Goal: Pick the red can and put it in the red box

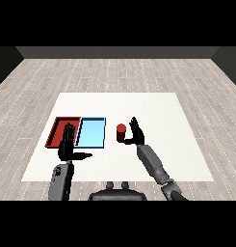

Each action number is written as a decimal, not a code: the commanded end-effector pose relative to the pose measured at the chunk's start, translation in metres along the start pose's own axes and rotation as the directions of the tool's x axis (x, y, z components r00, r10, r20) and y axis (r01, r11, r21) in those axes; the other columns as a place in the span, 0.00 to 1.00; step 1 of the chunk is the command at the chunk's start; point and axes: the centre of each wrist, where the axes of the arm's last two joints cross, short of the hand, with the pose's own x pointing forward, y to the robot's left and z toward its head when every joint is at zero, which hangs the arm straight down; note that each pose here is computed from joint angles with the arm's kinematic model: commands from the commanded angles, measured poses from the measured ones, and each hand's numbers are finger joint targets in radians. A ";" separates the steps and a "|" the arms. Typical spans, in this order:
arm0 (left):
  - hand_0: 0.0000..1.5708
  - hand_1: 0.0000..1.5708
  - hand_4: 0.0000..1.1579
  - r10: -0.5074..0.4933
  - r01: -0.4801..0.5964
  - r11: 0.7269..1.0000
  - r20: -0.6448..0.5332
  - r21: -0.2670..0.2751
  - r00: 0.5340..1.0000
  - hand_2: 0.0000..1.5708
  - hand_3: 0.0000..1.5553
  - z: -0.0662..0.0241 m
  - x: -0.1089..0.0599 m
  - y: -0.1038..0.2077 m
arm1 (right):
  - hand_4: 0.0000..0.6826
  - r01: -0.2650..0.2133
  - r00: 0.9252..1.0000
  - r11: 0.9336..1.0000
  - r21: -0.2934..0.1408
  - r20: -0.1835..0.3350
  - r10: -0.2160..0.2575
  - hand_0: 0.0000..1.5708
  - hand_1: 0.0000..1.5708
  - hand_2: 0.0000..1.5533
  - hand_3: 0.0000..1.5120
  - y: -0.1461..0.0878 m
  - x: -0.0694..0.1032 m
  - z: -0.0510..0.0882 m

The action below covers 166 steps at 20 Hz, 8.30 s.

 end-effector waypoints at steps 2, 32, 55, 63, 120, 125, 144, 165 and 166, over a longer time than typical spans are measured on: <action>0.00 0.00 0.00 0.010 -0.010 1.000 0.030 -0.011 0.999 0.00 0.00 -0.0009 -0.019 -0.009 | 0.00 0.007 1.000 1.000 0.008 0.001 -0.007 0.00 0.00 0.00 0.00 0.005 -0.007 -0.007; 0.00 0.00 0.00 0.040 -0.041 0.999 0.023 0.009 0.999 0.00 0.00 -0.0069 0.007 -0.007 | 0.00 0.004 0.998 1.000 0.000 -0.070 -0.004 0.00 0.00 0.00 0.00 0.030 -0.017 -0.022; 0.00 0.00 0.00 0.014 -0.015 1.000 0.037 0.017 0.999 0.00 0.00 0.0035 0.004 0.006 | 0.84 -0.219 0.963 0.971 -0.091 -0.179 0.201 0.97 0.97 0.95 0.95 0.034 -0.018 -0.032; 0.00 0.00 0.00 0.034 -0.034 0.999 0.013 0.004 0.999 0.00 0.00 0.0055 -0.006 -0.004 | 0.81 -0.271 0.944 0.961 -0.049 -0.207 0.256 0.97 0.97 0.95 0.94 0.038 -0.017 -0.033; 0.00 0.00 0.00 0.003 -0.057 0.973 -0.232 -0.224 0.973 0.00 0.00 -0.0154 -0.012 -0.130 | 0.95 -0.196 0.907 0.981 -0.012 0.379 0.186 0.92 0.92 0.93 0.92 0.075 0.118 0.010; 0.00 0.00 0.00 0.008 -0.068 0.969 -0.248 -0.237 0.969 0.00 0.00 -0.0250 -0.028 -0.128 | 0.96 -0.180 0.907 0.984 -0.009 0.384 0.170 0.93 0.93 0.93 0.92 0.068 0.107 0.021; 0.00 0.00 0.00 0.088 -0.161 0.959 -0.296 -0.234 0.951 0.00 0.00 -0.0304 -0.040 -0.158 | 0.97 -0.127 0.917 0.991 0.050 0.385 0.098 0.96 0.96 0.94 0.94 0.114 0.114 0.032; 1.00 1.00 0.96 0.048 -0.072 0.995 -0.325 -0.062 0.944 1.00 0.95 -0.0292 -0.042 -0.174 | 0.96 -0.135 0.923 0.986 0.101 0.374 0.088 0.96 0.96 0.93 0.92 0.140 0.096 0.034; 1.00 1.00 0.96 0.056 -0.075 0.996 -0.340 -0.043 0.939 1.00 0.95 -0.0381 -0.043 -0.176 | 0.95 -0.113 0.925 0.988 0.103 0.374 0.067 0.95 0.95 0.93 0.92 0.136 0.109 0.035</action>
